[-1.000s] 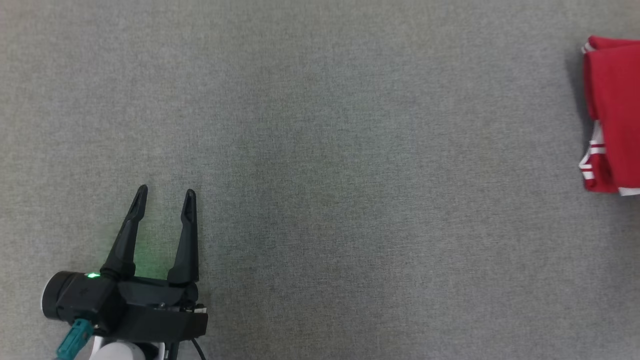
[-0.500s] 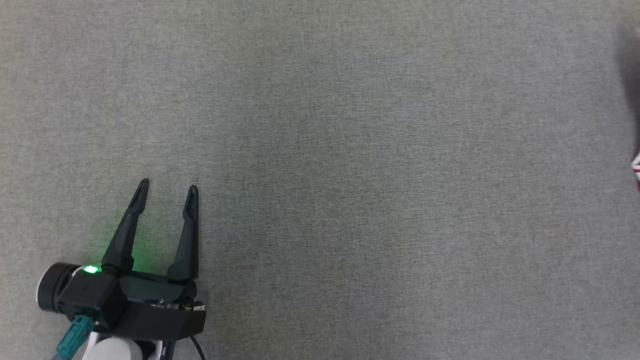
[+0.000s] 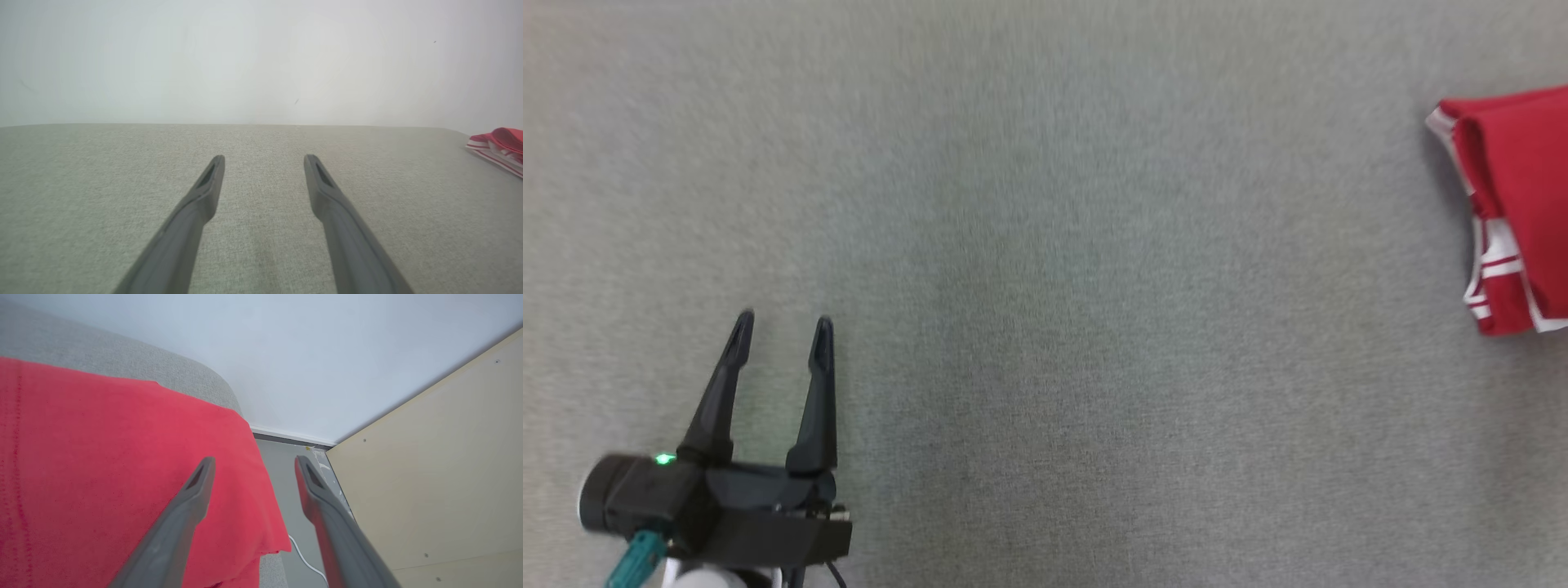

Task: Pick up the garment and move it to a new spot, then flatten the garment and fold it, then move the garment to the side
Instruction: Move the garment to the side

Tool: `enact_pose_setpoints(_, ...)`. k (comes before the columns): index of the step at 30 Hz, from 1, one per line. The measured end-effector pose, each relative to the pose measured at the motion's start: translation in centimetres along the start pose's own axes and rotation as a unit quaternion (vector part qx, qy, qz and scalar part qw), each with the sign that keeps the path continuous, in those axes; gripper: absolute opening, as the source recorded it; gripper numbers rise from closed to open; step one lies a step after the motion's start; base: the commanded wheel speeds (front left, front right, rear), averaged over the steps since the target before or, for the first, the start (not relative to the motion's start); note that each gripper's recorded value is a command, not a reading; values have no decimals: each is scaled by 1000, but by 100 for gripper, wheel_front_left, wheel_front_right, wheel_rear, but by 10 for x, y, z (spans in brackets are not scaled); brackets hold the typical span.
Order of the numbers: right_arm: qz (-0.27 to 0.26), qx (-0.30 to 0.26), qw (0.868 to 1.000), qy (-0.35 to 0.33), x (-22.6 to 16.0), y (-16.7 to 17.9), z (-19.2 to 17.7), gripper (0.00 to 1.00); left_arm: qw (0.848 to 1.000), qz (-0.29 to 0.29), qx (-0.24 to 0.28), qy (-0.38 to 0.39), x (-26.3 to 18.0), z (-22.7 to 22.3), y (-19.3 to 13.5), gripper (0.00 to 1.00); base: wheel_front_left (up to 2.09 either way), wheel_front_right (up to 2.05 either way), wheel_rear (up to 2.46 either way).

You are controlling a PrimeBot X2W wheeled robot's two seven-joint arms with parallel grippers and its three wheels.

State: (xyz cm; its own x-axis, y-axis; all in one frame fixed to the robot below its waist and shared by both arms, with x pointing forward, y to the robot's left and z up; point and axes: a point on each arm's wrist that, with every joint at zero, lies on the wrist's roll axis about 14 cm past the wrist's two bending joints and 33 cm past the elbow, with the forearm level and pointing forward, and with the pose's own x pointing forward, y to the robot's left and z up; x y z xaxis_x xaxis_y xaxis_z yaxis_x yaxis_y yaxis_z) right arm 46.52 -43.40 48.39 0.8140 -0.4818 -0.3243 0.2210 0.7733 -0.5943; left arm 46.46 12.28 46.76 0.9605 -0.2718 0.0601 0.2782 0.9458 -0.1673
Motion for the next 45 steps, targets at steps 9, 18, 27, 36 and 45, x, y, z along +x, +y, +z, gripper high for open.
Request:
enact_pose_setpoints(9,60,127,982,-123,-54,43,34,100,998,55,-11,-3,-39,17,5,100,0,0,0)
enact_pose_setpoints(18,139,233,933,-238,-152,99,66,100,994,98,-23,-34,-82,45,13,100,0,0,0)
enact_pose_setpoints(27,191,286,896,-282,-206,131,82,100,990,122,-11,-72,-103,71,23,100,0,0,0)
enact_pose_setpoints(36,237,297,888,-258,-215,165,77,100,986,161,-9,-49,-129,57,44,100,0,0,0)
enact_pose_setpoints(45,252,295,887,-249,-216,177,76,100,983,178,-8,-37,-141,48,52,100,0,0,0)
